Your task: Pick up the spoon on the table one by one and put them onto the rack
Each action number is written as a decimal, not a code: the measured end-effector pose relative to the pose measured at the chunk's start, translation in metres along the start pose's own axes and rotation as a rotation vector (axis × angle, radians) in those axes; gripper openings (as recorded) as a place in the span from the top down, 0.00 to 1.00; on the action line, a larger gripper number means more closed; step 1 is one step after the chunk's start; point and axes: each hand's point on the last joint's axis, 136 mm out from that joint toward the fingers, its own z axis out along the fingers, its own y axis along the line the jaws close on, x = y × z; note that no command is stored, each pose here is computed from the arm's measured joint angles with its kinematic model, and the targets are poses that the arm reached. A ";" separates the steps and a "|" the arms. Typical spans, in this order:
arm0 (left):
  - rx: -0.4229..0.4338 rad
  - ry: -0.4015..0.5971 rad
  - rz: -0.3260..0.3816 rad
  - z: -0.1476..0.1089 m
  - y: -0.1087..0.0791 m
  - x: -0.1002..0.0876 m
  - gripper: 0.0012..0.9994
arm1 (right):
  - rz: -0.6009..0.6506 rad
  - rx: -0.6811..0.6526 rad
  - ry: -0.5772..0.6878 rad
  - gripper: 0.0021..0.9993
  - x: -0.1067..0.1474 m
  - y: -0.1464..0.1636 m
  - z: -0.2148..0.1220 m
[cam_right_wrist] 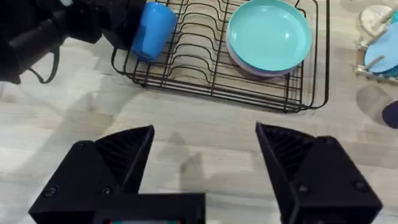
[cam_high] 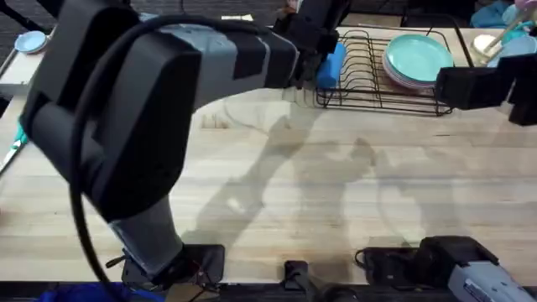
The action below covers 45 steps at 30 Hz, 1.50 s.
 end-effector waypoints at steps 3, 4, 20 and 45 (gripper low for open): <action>0.004 0.002 0.016 -0.022 0.005 -0.016 0.38 | -0.001 0.000 0.000 0.01 0.000 0.000 0.000; 0.005 0.000 0.017 -0.030 0.007 -0.022 0.38 | -0.003 0.000 0.000 0.01 0.000 0.000 0.000; 0.022 0.002 0.034 -0.145 0.042 -0.074 0.07 | -0.007 0.000 0.000 0.01 0.000 0.000 0.000; -0.038 0.079 0.063 -0.279 0.130 -0.062 0.01 | -0.007 -0.001 0.002 0.01 0.001 0.000 0.000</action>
